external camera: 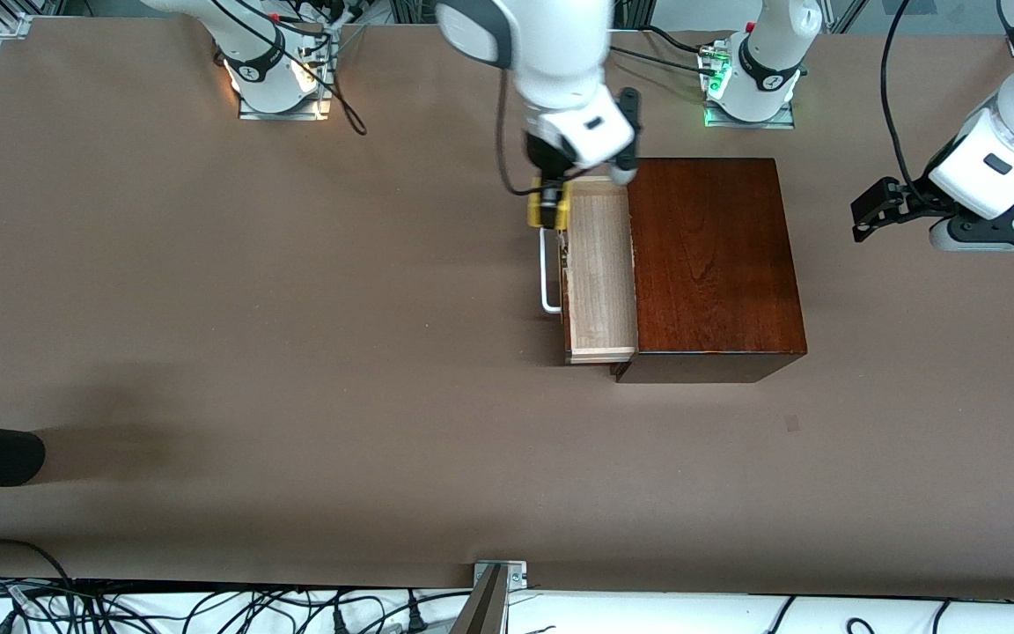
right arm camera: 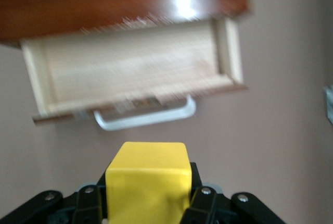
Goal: Open drawer, take yellow block, close drawer
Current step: 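Lift the yellow cube out with the right gripper while the left gripper approaches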
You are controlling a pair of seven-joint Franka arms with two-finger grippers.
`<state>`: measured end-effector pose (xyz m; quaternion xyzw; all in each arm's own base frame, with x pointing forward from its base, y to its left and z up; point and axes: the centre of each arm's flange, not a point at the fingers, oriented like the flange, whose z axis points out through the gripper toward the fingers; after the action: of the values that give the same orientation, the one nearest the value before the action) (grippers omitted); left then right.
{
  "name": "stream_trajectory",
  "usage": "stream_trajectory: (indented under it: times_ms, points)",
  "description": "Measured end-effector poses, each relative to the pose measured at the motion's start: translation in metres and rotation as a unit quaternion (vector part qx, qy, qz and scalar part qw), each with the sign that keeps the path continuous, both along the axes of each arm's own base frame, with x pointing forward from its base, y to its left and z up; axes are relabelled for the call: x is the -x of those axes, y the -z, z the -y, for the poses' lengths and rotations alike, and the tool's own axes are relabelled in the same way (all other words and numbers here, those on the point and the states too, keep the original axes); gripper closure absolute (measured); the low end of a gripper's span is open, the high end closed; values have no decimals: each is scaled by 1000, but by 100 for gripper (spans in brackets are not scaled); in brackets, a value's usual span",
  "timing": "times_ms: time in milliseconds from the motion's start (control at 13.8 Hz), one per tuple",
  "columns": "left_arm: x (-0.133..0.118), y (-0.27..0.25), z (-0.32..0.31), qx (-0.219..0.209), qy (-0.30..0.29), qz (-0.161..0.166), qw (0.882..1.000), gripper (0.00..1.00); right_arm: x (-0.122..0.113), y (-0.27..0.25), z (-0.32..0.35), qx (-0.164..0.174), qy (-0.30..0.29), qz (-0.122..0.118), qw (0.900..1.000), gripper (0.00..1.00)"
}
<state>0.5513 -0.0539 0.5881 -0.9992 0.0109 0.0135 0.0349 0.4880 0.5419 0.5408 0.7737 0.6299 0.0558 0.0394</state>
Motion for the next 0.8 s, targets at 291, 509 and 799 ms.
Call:
stream_trajectory:
  times_ms: [291, 509, 799]
  points:
    - [14, -5, 38, 1, 51, -41, 998, 0, -96, -38, 141, -12, 119, -15, 993, 45]
    - [27, 22, 101, 41, 153, -107, 982, 0, -146, -48, 249, -52, 207, -51, 976, 45]
    - [34, 66, 195, 85, 268, -150, 948, 0, -151, -25, 361, -53, 347, -105, 930, 45]
